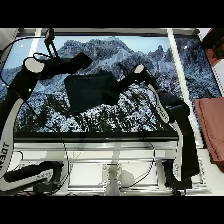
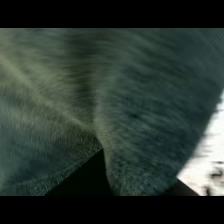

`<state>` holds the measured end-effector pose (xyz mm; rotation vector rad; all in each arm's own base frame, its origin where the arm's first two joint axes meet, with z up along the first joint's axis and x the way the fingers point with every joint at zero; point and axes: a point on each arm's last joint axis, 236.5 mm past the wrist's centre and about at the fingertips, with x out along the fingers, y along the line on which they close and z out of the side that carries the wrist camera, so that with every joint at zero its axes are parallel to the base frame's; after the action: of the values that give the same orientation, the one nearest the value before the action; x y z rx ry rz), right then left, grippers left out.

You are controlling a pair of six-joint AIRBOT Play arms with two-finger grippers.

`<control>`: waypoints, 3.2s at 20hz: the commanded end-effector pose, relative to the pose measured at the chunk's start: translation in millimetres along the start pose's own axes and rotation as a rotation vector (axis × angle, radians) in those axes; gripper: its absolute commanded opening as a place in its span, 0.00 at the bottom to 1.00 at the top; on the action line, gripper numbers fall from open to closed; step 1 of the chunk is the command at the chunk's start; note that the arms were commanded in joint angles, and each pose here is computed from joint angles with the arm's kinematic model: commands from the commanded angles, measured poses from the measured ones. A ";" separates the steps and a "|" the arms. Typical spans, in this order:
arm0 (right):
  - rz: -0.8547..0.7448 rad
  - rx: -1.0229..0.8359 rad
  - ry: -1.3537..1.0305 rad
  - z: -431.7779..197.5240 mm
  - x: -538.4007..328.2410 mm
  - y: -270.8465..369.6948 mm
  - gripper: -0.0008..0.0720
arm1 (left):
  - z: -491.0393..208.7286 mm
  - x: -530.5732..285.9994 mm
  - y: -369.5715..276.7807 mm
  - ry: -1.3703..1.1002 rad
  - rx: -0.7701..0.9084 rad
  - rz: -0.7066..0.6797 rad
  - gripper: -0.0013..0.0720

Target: Fold the clothes and pants, and hang the long-sleeved shirts on hangers.

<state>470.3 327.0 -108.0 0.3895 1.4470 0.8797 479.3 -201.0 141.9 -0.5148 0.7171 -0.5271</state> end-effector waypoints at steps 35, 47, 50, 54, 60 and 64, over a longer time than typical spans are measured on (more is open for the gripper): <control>-0.869 1.420 -0.711 -420.3 -636.6 -157.3 0.04 | 31.1 -56.2 5.4 -0.071 0.007 0.015 0.95; -0.910 1.389 -0.758 -423.7 -649.7 -166.8 0.96 | 30.9 -56.0 5.3 -0.071 0.007 0.015 0.95; -0.882 1.282 -0.810 -400.9 -655.2 -170.4 0.95 | 30.9 -56.0 5.3 -0.071 0.003 0.014 0.95; -0.710 0.922 -0.846 -303.6 -638.0 -150.2 0.04 | 30.9 -56.0 5.3 -0.071 0.004 0.015 0.95; -0.634 0.469 -0.631 -157.0 -545.1 -55.4 0.04 | 30.8 -55.9 5.4 -0.070 0.003 0.015 0.95; -0.631 0.196 -0.435 -122.7 -460.7 37.6 0.04 | 30.8 -55.9 5.4 -0.070 0.003 0.014 0.95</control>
<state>397.3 -91.4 211.6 0.3781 1.0985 -0.0253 467.2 -155.1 184.9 -0.5224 0.6524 -0.4942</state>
